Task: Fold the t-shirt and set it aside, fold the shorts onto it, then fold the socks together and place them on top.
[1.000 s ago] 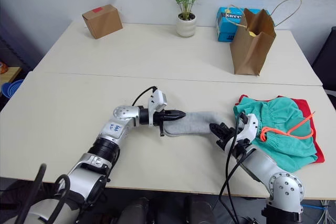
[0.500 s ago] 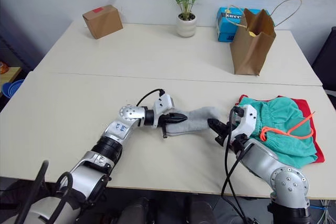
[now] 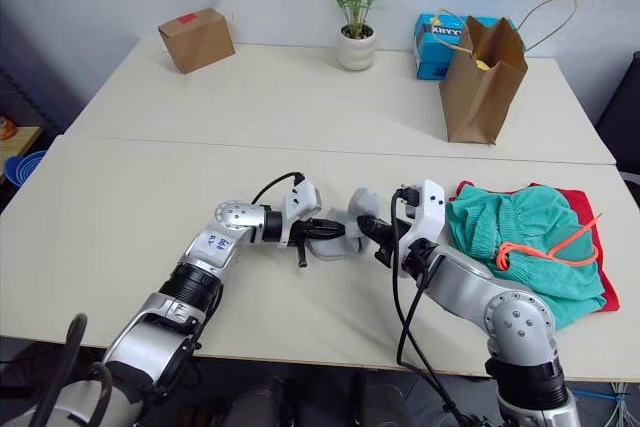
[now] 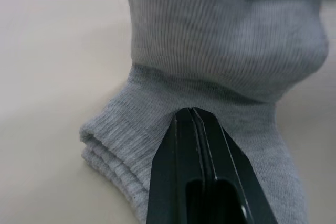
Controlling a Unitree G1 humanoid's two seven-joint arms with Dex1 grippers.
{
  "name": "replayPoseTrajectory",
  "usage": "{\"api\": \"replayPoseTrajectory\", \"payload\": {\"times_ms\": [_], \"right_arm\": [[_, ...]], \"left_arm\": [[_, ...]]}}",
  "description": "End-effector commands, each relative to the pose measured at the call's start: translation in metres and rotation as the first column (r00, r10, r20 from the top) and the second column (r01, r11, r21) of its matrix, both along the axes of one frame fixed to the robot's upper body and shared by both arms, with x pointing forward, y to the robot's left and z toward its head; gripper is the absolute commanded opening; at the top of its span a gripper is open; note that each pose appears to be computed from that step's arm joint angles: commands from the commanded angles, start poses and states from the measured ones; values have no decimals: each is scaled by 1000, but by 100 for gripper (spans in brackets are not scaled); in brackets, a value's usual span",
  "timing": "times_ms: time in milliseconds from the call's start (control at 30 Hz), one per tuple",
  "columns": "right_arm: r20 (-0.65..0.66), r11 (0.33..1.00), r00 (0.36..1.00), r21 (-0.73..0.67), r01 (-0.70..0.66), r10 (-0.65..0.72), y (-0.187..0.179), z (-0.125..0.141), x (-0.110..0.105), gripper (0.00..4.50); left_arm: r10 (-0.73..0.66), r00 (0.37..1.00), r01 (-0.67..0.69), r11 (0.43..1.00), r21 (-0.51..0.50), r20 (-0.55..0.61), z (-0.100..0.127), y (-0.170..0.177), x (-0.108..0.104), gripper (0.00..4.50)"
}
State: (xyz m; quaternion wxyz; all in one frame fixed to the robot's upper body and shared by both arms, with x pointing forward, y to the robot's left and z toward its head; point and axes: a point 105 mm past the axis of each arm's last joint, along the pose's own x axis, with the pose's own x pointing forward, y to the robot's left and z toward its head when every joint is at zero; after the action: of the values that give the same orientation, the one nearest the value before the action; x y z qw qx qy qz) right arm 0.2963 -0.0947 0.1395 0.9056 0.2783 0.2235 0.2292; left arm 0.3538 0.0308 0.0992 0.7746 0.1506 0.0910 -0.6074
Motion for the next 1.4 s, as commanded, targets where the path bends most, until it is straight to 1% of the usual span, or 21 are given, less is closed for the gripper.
{"api": "replayPoseTrajectory", "payload": {"times_ms": [33,300,433,467,533,600,633,767,800,833,867,900,933,967,1100,1200,1267,1400], "right_arm": [[42,996,996,-28,-79,80,15,4,0,2],[85,985,981,-32,-172,174,36,3,5,2],[45,976,975,-28,-215,217,37,-7,2,2],[42,975,975,-46,-217,219,34,-11,2,26],[47,970,970,-65,-236,239,31,-14,2,69],[80,971,968,-54,-235,238,30,-10,4,131],[97,970,966,-51,-237,241,30,-9,5,172],[149,963,951,-39,-267,270,31,-4,6,298],[159,960,947,-34,-277,279,32,-2,5,336],[166,959,944,-31,-283,284,32,-1,5,361],[169,958,943,-29,-287,287,33,-1,5,403],[182,951,934,-28,-308,308,35,0,3,431],[193,940,921,-26,-339,338,38,2,-1,446],[201,932,912,-24,-361,358,40,3,-3,446],[249,895,865,-19,-445,436,46,9,-13,446],[285,896,854,-42,-442,435,46,11,-9,446],[295,897,851,-60,-438,435,46,10,-6,446],[321,880,823,-87,-467,468,49,10,-8,446]], "left_arm": [[44,999,-44,999,14,-20,-5,12,1,0],[104,994,-104,995,12,-24,-1,27,5,0],[94,996,-94,995,-15,-2,9,33,5,0],[74,997,-74,997,-30,7,13,33,4,0],[87,996,-87,994,-71,-1,21,35,6,0],[82,997,-82,991,-102,-1,29,37,6,0],[74,997,-74,992,-107,3,31,38,5,0],[72,997,-71,992,-107,7,39,51,2,0],[84,996,-84,990,-111,2,41,56,2,0],[98,995,-97,988,-117,-2,43,59,3,0],[112,994,-112,986,-122,-7,45,62,5,0],[150,988,-152,979,-137,-30,48,69,8,0],[197,979,-202,969,-144,-51,50,77,13,0],[229,971,-236,960,-149,-66,51,83,16,0],[310,950,-313,940,-137,-45,57,110,22,0],[348,937,-347,925,-155,-24,69,126,24,0],[332,943,-330,924,-192,-27,78,123,22,0],[190,979,-204,936,-288,-75,97,93,5,0]]}}
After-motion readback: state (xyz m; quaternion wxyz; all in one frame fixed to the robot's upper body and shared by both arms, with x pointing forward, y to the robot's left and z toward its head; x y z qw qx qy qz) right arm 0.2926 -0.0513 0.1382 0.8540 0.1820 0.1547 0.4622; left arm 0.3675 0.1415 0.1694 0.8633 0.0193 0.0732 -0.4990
